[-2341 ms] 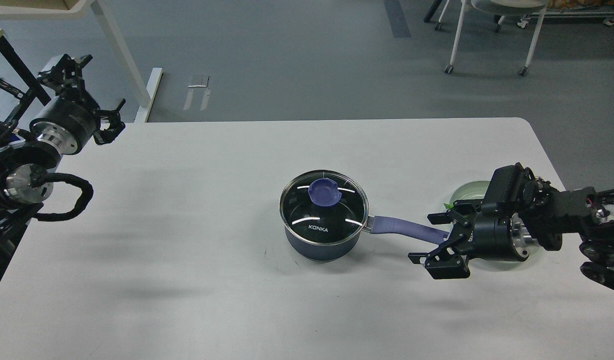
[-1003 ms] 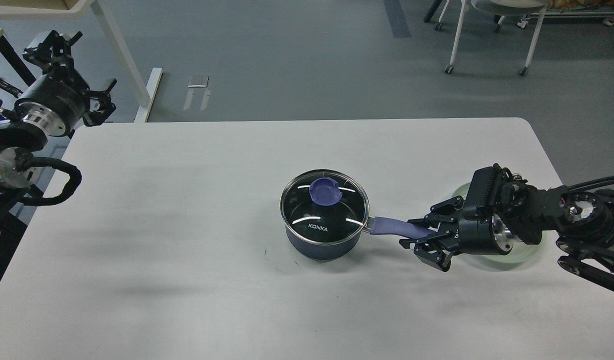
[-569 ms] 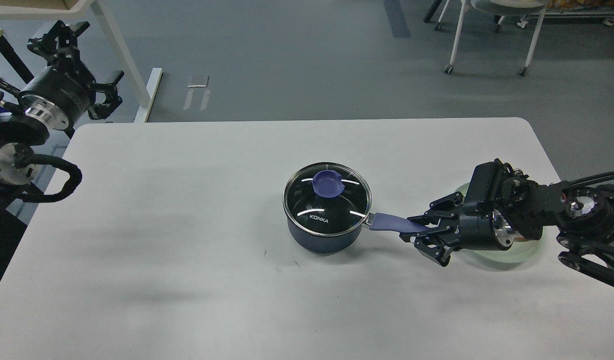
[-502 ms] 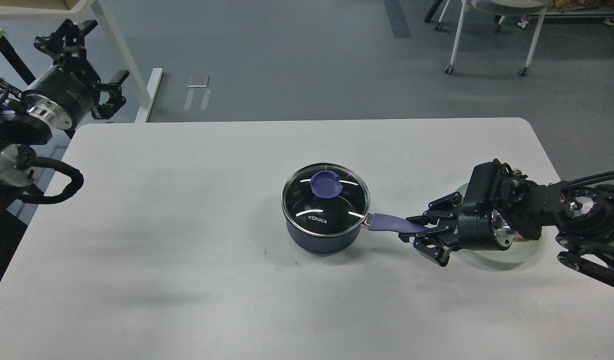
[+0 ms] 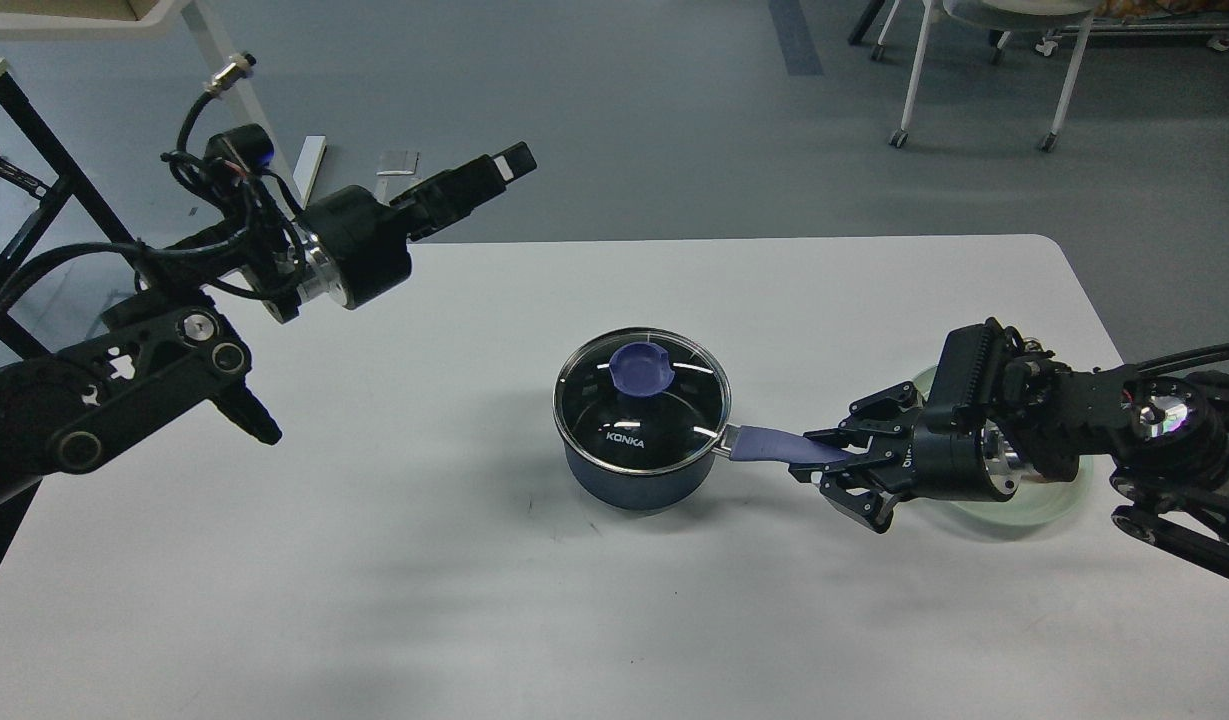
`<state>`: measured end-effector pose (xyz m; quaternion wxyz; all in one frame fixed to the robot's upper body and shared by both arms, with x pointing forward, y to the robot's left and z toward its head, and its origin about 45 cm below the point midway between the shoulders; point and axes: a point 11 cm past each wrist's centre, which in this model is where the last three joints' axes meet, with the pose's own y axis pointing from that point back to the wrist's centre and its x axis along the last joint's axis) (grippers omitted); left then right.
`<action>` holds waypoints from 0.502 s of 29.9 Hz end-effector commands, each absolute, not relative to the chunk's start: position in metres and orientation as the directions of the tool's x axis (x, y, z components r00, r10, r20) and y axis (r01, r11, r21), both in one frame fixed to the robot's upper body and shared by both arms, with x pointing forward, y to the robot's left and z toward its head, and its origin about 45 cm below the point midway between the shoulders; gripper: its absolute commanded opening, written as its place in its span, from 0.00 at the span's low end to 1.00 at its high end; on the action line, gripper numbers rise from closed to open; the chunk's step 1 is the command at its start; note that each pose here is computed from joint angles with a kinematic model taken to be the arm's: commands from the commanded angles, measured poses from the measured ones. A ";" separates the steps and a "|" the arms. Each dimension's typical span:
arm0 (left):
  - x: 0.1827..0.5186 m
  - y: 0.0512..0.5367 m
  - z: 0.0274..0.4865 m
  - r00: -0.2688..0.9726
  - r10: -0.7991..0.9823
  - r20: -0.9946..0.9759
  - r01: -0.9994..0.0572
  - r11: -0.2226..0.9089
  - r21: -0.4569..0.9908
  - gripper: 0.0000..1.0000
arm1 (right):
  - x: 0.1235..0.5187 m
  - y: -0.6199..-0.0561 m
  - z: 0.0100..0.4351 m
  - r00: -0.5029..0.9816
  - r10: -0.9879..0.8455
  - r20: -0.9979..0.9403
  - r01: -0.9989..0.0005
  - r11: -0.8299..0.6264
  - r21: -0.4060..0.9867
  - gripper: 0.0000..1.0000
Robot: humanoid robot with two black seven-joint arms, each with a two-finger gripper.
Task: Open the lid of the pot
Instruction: 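Reach the left gripper over the pot and grasp the lid's purple knob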
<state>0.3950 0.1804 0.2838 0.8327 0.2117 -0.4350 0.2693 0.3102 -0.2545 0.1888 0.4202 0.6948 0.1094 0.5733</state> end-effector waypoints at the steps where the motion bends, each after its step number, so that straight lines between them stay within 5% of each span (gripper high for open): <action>1: 0.381 0.142 0.285 0.381 0.105 0.919 -0.542 0.830 0.130 0.99 | 0.309 -0.255 0.187 0.323 0.635 0.702 -0.326 -0.621 0.713 0.17; 10: 0.343 0.102 0.226 0.168 -0.239 0.956 -0.382 0.879 0.287 0.99 | 0.309 -0.255 0.187 0.322 0.635 0.703 -0.324 -0.623 0.712 0.17; 15: 0.347 0.110 0.198 0.146 -0.336 0.930 -0.383 0.848 0.367 0.99 | 0.309 -0.255 0.187 0.322 0.633 0.704 -0.325 -0.624 0.711 0.17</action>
